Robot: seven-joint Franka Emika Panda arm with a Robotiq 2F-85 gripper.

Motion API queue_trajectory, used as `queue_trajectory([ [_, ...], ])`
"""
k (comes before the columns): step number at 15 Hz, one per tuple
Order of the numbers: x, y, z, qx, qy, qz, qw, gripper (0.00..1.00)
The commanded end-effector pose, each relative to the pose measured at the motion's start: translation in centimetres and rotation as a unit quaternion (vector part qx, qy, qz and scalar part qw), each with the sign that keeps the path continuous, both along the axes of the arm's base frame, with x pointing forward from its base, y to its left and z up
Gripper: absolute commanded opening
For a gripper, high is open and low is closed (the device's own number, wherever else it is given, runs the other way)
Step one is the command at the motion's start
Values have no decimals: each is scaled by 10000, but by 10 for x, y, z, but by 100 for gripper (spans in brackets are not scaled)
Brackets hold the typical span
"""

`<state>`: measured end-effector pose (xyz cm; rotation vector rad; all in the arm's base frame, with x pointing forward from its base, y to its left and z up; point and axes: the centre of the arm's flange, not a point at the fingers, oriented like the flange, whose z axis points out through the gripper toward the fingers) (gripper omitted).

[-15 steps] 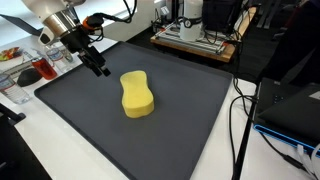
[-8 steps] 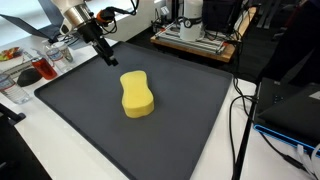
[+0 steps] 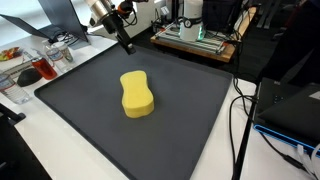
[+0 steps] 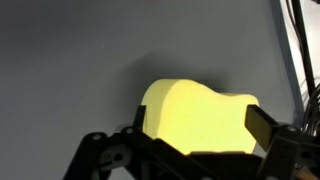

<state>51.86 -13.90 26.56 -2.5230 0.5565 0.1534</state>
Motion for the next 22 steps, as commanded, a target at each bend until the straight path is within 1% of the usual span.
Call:
queue_trajectory([
  [1, -31, 28, 18, 138, -42, -130, 9998, 100],
  [2, -31, 35, 20, 155, -24, -99, 9998, 100],
  [4, -26, 60, 27, 115, 175, 45, 9998, 100],
  [5, -23, 72, 29, -4, 278, -20, 9996, 100],
  [8, -16, 98, 37, -183, 509, -127, 9985, 100],
  [9, -11, 87, 26, -19, 392, -40, 9992, 100],
  [11, -10, 96, 26, -28, 416, 5, 9991, 100],
  [14, -11, 90, 24, -30, 425, -44, 9991, 100],
  [15, -7, 84, 18, -172, 453, -180, 9987, 100],
  [19, -3, 62, -10, -386, 466, -392, 9974, 100],
  [22, -1, 51, -32, -402, 391, -483, 9973, 100],
])
